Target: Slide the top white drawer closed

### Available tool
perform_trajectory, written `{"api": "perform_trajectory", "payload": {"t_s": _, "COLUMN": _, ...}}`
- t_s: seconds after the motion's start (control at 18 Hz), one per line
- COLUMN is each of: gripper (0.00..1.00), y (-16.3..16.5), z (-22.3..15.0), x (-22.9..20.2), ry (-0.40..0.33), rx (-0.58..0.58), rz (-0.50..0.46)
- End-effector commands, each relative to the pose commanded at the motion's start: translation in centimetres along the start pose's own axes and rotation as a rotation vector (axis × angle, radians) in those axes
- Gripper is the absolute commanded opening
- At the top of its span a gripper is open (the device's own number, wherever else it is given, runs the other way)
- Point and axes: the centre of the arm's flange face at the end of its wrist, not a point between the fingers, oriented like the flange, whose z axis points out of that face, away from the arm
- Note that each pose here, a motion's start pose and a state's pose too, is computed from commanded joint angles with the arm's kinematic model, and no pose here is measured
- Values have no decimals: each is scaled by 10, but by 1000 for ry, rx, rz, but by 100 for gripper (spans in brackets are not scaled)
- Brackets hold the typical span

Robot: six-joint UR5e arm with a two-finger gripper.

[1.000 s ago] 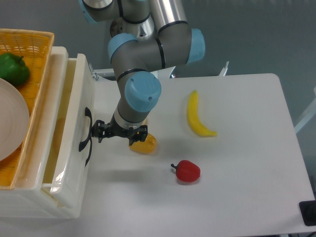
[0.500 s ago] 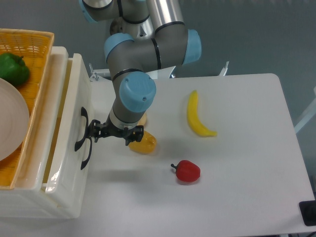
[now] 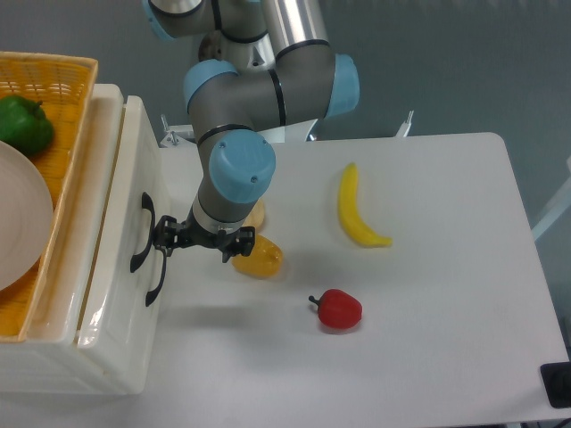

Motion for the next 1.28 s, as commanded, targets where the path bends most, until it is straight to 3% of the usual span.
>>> {"api": "perform_trajectory", "payload": {"t_s": 1.28, "gripper": 100, "y": -6, "z": -12, "x": 1, "ry": -10, "rx": 25, "rz": -5}}
